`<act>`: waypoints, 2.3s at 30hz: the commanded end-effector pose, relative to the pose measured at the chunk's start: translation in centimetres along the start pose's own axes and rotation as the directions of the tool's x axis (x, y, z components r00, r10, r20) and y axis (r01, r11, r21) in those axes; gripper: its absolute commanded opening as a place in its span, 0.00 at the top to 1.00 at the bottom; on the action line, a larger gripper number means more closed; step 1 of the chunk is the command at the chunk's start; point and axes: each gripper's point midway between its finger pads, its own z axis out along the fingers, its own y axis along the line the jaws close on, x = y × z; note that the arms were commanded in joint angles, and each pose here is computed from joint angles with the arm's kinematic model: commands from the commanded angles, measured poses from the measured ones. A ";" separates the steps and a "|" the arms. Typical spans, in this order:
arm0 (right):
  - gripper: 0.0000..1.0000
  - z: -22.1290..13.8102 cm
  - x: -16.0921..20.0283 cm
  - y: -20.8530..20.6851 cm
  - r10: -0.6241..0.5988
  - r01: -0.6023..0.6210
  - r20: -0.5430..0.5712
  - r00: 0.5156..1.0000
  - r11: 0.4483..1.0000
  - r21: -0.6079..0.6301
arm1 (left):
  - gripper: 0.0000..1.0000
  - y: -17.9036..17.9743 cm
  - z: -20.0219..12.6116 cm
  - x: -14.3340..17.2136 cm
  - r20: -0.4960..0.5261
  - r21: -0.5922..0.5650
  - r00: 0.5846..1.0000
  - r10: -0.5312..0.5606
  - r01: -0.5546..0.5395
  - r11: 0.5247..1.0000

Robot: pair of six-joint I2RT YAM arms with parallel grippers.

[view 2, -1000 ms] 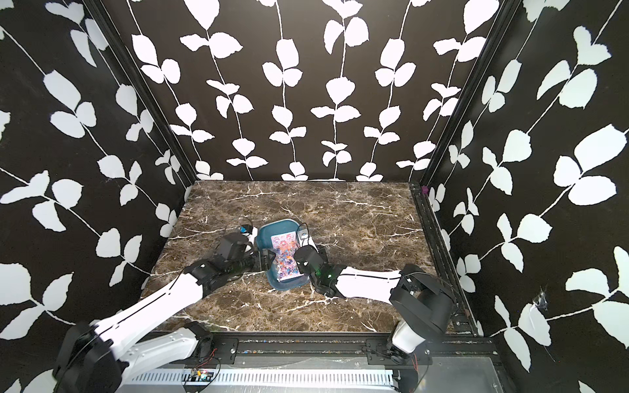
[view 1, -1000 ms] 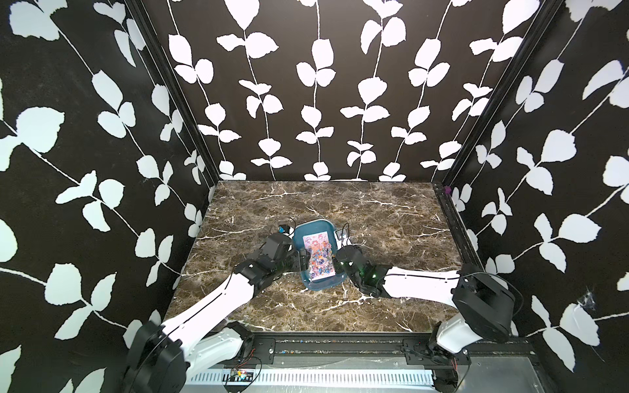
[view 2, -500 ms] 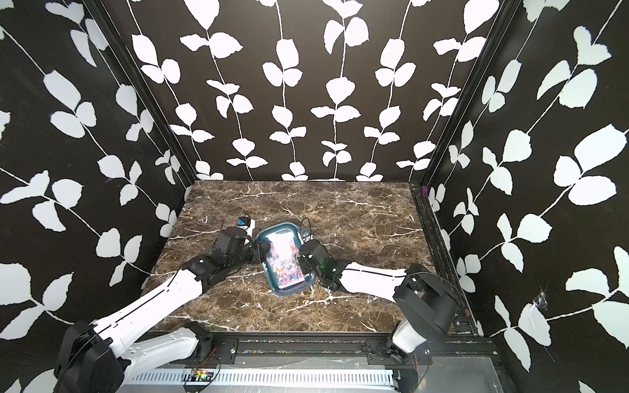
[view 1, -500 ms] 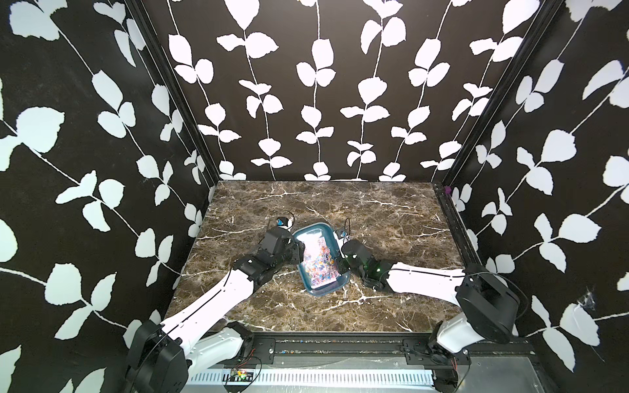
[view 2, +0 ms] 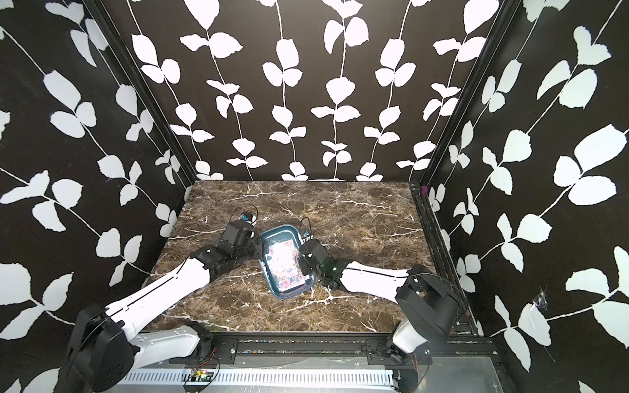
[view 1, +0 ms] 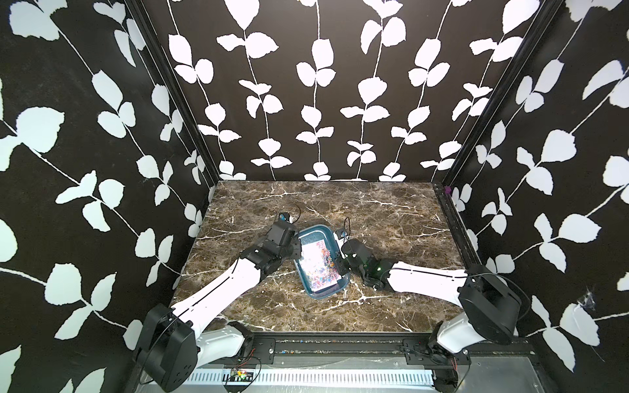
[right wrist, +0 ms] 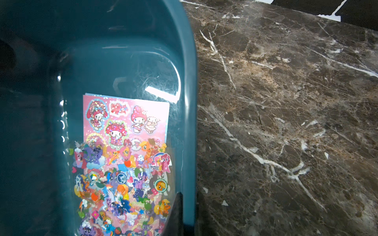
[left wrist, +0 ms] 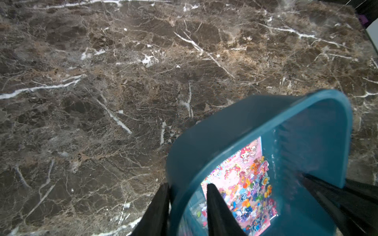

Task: Take the stickers out of the storage box
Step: Pick up the storage box at the center of the board.

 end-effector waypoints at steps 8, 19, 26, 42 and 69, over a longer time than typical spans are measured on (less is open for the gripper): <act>1.00 -1.2 -3.4 0.9 0.039 -0.035 0.112 0.993 0.999 -0.037 | 1.00 -0.2 -0.8 -0.8 0.026 0.014 0.998 -0.057 0.056 0.998; 1.00 -1.7 -4.8 -0.1 0.084 -0.089 0.153 0.985 0.996 0.029 | 0.45 -0.3 -1.3 -0.9 -0.012 0.003 0.999 -0.042 0.042 0.999; 1.00 -1.7 -4.7 0.5 0.090 -0.089 0.155 0.984 0.996 -0.010 | 0.54 -0.4 -0.4 -1.3 -0.016 -0.016 0.999 -0.051 0.051 0.999; 1.00 -2.1 -5.5 1.4 0.099 -0.093 0.180 0.979 0.995 -0.043 | 0.91 0.6 1.0 -0.5 -0.011 -0.068 0.993 -0.117 0.117 0.991; 0.02 -5.3 -5.4 -1.8 0.343 -0.337 0.081 0.936 0.938 -0.081 | 1.00 1.9 -2.7 -3.7 0.273 -0.151 0.962 0.013 0.029 0.988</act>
